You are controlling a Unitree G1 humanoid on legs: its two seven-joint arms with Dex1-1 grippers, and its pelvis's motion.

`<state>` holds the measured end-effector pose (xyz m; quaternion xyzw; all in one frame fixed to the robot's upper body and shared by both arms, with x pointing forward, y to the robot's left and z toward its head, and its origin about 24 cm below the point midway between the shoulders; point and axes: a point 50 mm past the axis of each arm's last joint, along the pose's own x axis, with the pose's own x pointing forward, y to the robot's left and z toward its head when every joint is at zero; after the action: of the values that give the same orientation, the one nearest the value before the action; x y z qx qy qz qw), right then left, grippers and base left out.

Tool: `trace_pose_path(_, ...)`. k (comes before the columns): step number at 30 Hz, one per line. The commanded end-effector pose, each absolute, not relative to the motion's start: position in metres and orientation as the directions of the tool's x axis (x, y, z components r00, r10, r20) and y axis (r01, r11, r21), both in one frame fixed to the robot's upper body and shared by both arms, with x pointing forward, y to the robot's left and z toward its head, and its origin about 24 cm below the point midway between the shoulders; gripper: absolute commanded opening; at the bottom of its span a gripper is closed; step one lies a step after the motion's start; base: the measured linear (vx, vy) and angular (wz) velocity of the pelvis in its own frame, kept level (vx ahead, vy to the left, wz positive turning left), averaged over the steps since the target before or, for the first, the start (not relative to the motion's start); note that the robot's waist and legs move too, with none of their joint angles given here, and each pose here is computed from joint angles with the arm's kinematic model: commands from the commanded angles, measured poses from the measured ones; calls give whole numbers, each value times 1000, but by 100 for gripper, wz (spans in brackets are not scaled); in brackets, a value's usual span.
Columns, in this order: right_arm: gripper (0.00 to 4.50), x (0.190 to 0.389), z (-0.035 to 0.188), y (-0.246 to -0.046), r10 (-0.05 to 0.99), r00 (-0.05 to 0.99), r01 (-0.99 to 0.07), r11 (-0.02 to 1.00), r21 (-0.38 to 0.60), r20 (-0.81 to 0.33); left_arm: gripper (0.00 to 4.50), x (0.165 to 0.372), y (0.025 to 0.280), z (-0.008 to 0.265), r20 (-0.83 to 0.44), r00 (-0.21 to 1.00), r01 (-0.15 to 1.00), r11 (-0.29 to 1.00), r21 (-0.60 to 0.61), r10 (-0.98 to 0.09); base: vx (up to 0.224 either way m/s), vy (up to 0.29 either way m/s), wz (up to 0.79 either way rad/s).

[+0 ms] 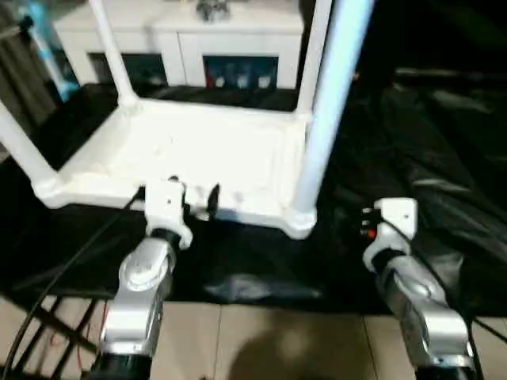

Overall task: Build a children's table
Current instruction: Move to table

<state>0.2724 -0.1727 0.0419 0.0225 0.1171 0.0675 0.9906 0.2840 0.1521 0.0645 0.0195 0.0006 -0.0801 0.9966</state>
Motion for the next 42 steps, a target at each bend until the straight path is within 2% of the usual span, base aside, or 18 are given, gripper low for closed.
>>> trace_pose_path(1, 369, 270, 45, -175, 165, 957, -160, 986, 43, -236, 450, 282, 153, 62, -13, 992, 130, 990, 50, -129, -38, 67, -4)
trace_pose_path(6, 369, 272, 46, -174, 196, 951, -194, 980, 30, -240, 450, 278, 153, 64, -8, 987, 162, 986, 35, -162, -89, -48, -3)
trace_pose_path(11, 369, 277, 51, -177, 227, 946, -233, 972, 1, -232, 450, 268, 149, 53, -37, 981, 189, 981, 36, -188, -80, -58, 2)
trace_pose_path(19, 369, 280, 50, -178, 233, 939, -240, 971, 1, -252, 450, 265, 145, 54, -44, 974, 225, 973, 53, -222, 18, -21, -14)
trace_pose_path(23, 369, 280, 51, -177, 247, 937, -257, 966, -11, -249, 450, 264, 145, 54, -46, 974, 226, 973, 55, -224, 154, -103, -54)
trace_pose_path(32, 369, 279, 50, -171, 310, 915, -331, 942, -43, -257, 450, 263, 149, 54, -55, 976, 212, 976, 56, -209, 235, 7, -1)
trace_pose_path(34, 369, 277, 51, -168, 357, 900, -380, 923, -51, -250, 450, 263, 151, 54, -50, 979, 201, 979, 31, -200, 207, 4, -18)
trace_pose_path(38, 369, 273, 53, -164, 427, 874, -451, 890, -62, -231, 450, 260, 155, 53, -56, 964, 256, 965, -51, -258, 101, -74, -5)
trace_pose_path(42, 369, 271, 57, -164, 483, 849, -504, 862, -54, -215, 450, 259, 164, 50, -70, 937, 338, 940, -54, -341, 74, -64, -4)
